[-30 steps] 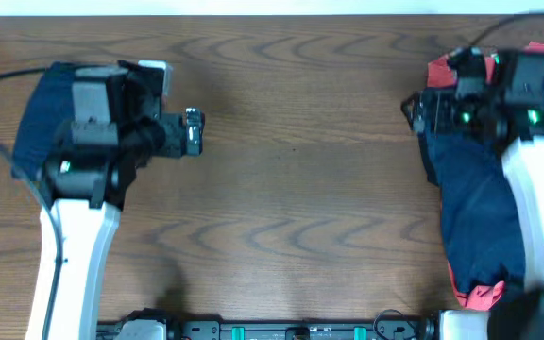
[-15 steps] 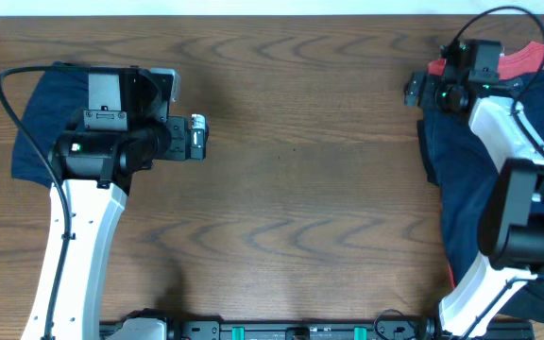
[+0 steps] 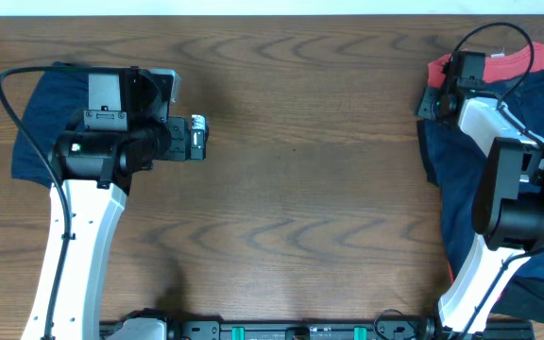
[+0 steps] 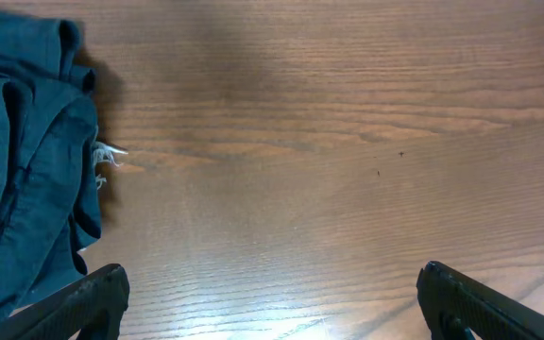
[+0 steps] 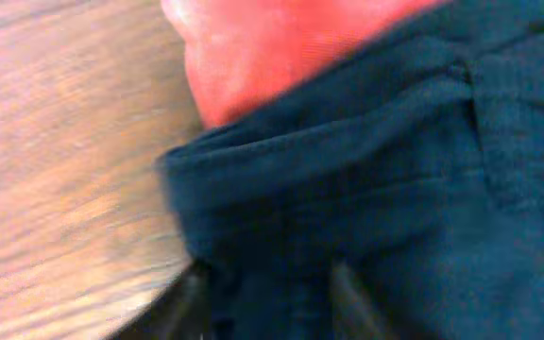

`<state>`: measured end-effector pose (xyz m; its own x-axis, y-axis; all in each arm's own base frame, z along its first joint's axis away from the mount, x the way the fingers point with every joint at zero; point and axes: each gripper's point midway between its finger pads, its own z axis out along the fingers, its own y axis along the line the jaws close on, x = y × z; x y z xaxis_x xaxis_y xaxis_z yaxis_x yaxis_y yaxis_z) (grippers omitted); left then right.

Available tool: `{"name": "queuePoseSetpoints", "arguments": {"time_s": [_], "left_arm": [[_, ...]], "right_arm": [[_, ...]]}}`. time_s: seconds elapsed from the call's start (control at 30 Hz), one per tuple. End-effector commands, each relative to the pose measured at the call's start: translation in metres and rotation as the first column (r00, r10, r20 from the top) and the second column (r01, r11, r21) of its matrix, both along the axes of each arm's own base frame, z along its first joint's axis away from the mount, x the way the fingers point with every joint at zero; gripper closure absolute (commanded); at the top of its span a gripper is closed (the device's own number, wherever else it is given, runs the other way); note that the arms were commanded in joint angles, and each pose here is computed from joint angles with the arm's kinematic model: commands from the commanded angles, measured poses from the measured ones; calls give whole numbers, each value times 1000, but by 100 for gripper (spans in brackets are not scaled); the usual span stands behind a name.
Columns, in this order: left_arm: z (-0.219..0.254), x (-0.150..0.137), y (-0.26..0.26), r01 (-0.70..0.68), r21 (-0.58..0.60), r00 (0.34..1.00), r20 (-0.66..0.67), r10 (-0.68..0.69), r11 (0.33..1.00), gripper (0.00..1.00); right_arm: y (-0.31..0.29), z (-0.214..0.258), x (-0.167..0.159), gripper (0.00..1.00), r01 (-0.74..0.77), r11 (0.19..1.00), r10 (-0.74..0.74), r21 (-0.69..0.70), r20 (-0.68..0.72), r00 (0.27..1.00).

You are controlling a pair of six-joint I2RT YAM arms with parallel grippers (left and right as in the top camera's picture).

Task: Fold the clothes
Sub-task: 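Reach right gripper to the navy shorts on the red shirt and grasp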

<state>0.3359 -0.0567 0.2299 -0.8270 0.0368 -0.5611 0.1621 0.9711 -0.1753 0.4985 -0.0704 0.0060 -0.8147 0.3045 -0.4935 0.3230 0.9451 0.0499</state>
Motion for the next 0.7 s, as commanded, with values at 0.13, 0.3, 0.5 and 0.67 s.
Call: {"name": "queuePoseSetpoints", "arguments": {"time_s": [0.13, 0.3, 0.5, 0.67], "left_arm": [[10, 1, 0, -6, -11, 1000, 22, 7, 1000, 2], [10, 2, 0, -7, -11, 1000, 22, 7, 1000, 2], [10, 2, 0, -7, -11, 1000, 23, 7, 1000, 2], [17, -1, 0, -7, -12, 999, 44, 8, 1000, 2]], "right_arm": [[-29, 27, -4, 99, 65, 990, -64, -124, 13, 998], [-41, 91, 0, 99, 104, 986, -85, -131, 146, 986], [-51, 173, 2, 99, 129, 978, -70, -163, 327, 942], [-37, 244, 0, 99, 83, 985, 0, -150, 485, 874]]}}
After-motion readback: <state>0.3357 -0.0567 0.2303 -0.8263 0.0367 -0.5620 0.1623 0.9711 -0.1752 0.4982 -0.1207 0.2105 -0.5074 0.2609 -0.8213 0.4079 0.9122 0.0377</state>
